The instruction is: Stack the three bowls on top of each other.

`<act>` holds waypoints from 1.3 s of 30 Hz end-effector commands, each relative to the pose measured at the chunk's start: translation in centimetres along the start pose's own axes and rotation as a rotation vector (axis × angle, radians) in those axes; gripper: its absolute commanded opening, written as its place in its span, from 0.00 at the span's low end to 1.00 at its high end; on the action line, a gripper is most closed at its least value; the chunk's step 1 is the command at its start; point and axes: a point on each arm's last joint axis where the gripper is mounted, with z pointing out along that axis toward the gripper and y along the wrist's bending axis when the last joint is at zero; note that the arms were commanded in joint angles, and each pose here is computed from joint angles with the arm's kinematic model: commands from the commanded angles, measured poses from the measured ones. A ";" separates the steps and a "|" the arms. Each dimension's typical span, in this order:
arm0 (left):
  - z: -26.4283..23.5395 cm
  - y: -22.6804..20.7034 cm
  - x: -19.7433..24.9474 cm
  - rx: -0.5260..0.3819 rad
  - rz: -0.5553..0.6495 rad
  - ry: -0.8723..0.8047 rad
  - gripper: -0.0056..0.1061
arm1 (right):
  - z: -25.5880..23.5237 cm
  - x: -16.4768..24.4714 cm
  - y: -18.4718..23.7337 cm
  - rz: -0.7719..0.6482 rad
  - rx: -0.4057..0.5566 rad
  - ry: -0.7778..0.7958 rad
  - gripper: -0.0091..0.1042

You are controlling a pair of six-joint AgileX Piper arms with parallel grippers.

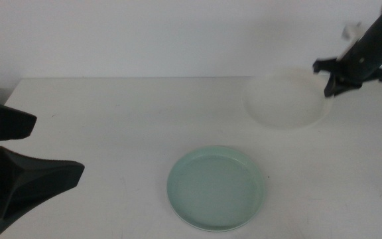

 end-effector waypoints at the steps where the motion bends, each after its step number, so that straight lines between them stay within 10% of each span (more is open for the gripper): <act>1: -0.7 -0.1 -0.9 -0.004 -0.009 -0.082 0.99 | -6.7 0.5 2.0 -0.012 -0.077 -0.187 0.07; 16: -0.7 -0.1 -0.9 -0.004 -0.008 -0.082 0.99 | -2.8 12.4 11.0 -0.204 -0.181 -0.048 0.07; 39: -0.7 -0.1 -1.0 -0.004 -0.008 -0.083 0.99 | 1.3 13.6 13.6 -0.305 -0.193 -0.012 0.23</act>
